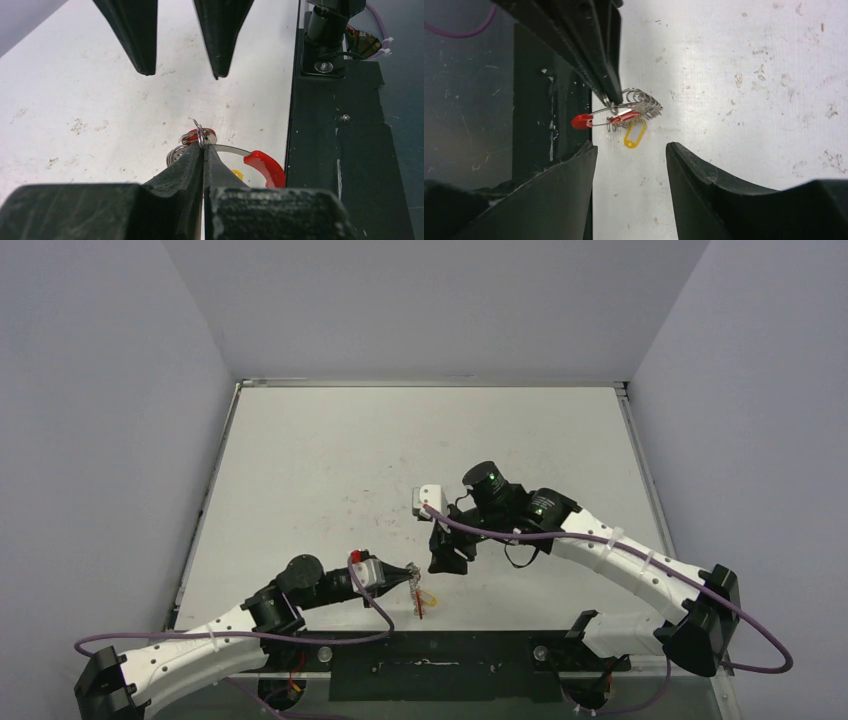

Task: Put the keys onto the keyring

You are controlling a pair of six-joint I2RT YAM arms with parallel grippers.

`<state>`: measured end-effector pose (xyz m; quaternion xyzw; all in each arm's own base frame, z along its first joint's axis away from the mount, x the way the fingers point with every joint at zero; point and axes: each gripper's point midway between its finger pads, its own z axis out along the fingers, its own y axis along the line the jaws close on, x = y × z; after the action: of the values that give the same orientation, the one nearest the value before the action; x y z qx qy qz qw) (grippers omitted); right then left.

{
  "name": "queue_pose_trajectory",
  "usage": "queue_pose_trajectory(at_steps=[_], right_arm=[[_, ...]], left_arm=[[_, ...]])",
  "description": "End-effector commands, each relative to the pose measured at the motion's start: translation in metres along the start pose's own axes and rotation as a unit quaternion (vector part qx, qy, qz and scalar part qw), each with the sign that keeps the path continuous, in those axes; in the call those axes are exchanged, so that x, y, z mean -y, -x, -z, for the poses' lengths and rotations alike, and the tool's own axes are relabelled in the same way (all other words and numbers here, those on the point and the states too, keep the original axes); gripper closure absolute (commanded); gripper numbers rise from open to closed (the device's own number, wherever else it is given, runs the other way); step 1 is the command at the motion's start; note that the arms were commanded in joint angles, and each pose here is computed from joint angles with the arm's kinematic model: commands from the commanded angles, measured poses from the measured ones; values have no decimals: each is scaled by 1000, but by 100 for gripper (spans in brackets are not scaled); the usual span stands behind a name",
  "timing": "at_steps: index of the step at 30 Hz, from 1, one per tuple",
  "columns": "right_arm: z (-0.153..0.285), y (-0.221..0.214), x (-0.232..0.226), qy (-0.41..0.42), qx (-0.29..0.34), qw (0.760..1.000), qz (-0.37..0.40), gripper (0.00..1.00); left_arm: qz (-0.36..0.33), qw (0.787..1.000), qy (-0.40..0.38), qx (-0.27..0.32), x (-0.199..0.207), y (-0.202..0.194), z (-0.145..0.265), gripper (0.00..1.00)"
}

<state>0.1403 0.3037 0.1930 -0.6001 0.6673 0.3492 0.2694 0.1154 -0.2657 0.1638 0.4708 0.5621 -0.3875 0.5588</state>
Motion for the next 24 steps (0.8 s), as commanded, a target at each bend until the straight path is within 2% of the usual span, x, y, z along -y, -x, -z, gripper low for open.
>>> queue_pose_trajectory(at_steps=[1,6,15,22,24], right_arm=[[3,27,-19,44,85,992,87,46],[-3,22,-23,62,100,988,98,47],[-15,31,-26,82,136,985,70,51],[-23,30,-22,82,134,986,51,58],[-25,28,-21,79,127,988,49,62]], left_arm=[[-28,994,7,104,-2,49,2,100],[-39,990,4,137,1,59,8,100],[-34,991,-2,133,3,58,8,100],[-36,991,0,132,2,58,7,100],[-36,991,1,132,2,58,7,100]])
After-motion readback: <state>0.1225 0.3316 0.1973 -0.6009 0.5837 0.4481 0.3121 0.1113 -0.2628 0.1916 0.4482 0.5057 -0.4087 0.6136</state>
